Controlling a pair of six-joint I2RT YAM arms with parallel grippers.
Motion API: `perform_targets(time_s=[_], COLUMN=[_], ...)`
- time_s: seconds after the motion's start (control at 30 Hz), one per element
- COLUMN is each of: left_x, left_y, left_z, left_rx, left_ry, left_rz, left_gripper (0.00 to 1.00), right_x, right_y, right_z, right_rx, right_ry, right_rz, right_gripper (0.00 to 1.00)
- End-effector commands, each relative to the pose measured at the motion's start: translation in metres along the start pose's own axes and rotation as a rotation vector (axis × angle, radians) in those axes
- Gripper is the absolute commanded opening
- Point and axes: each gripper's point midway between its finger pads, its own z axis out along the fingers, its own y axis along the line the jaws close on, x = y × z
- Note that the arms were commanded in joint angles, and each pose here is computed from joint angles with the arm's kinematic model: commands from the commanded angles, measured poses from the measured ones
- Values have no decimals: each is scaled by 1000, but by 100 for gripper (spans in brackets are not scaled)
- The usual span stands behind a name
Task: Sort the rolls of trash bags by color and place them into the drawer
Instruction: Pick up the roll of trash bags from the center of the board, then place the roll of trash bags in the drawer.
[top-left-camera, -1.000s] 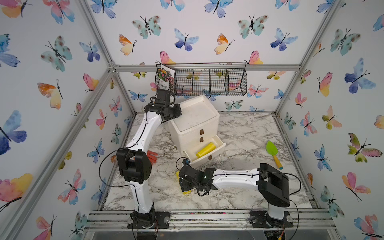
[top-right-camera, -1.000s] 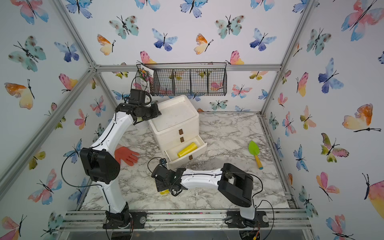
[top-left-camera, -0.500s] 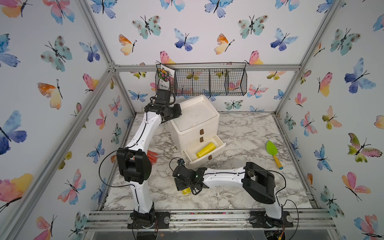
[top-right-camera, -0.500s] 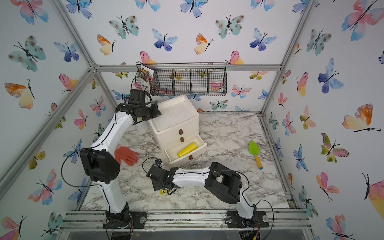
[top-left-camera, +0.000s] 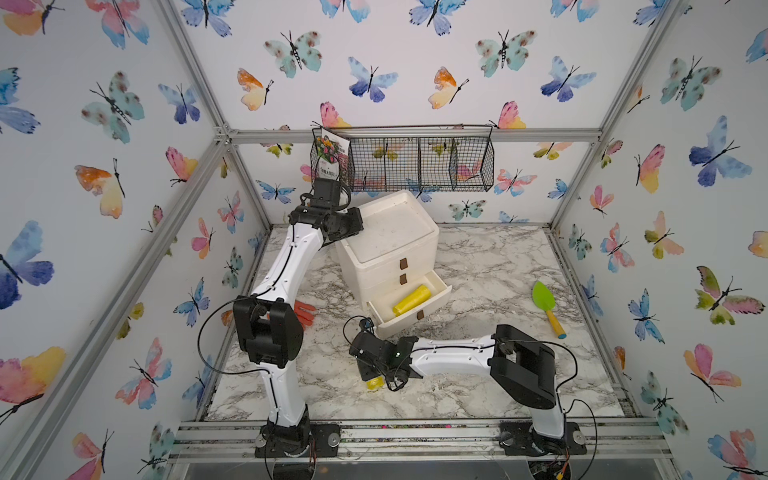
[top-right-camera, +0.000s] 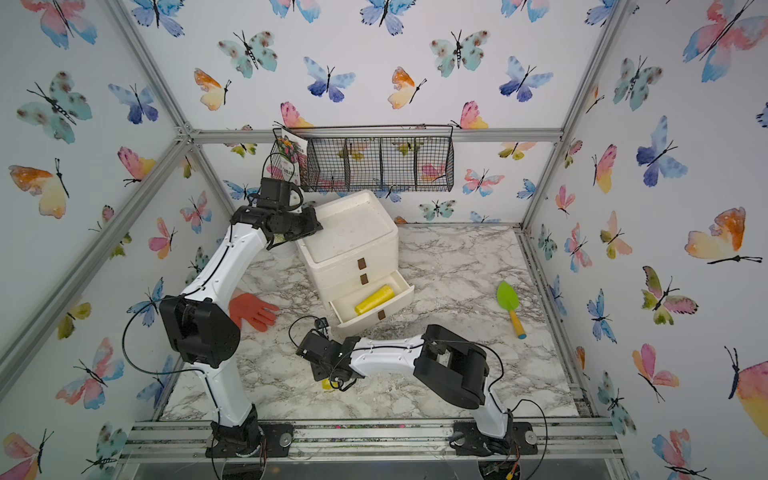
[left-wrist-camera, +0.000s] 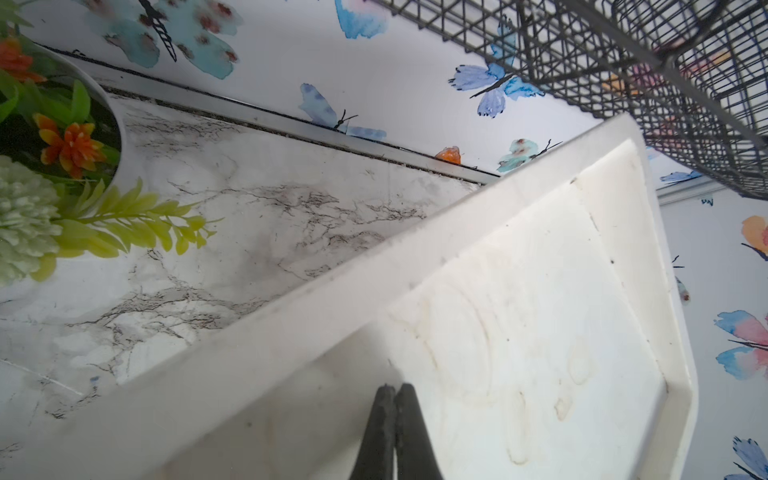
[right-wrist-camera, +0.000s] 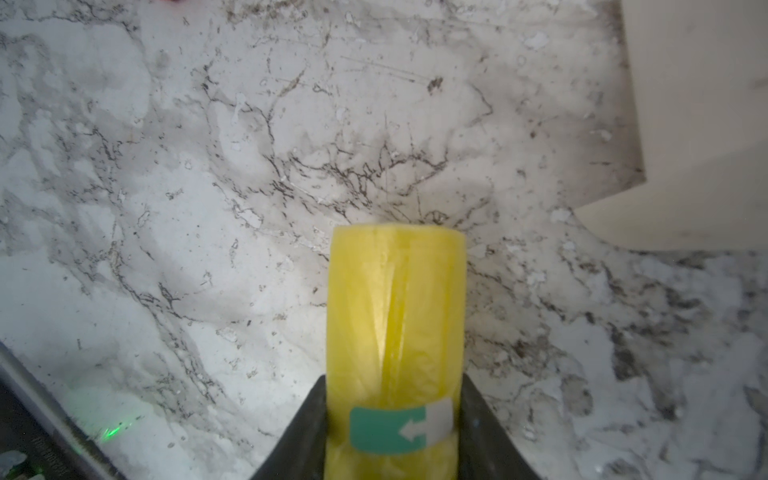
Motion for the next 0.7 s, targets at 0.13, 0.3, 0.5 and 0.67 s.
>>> perform_targets(time_s=[0.13, 0.3, 0.5, 0.67], left_x=[82, 81, 84, 83], left_y=[66, 65, 63, 62], left_z=[30, 31, 33, 32], left_rx=[-212, -206, -193, -192], left_ry=[319, 318, 322, 320], left_rz=[-80, -84, -100, -97], left_gripper=[0, 0, 0, 0], right_x=[-50, -75, -102, -127], right_y=[4, -46, -105, -136], right_z=[-89, -130, -140, -130], right_rx=[-271, -371, -327, -308], right_ry=[-141, -240, -345, -423], right_rz=[227, 487, 723, 857], right_gripper=[42, 41, 41, 42])
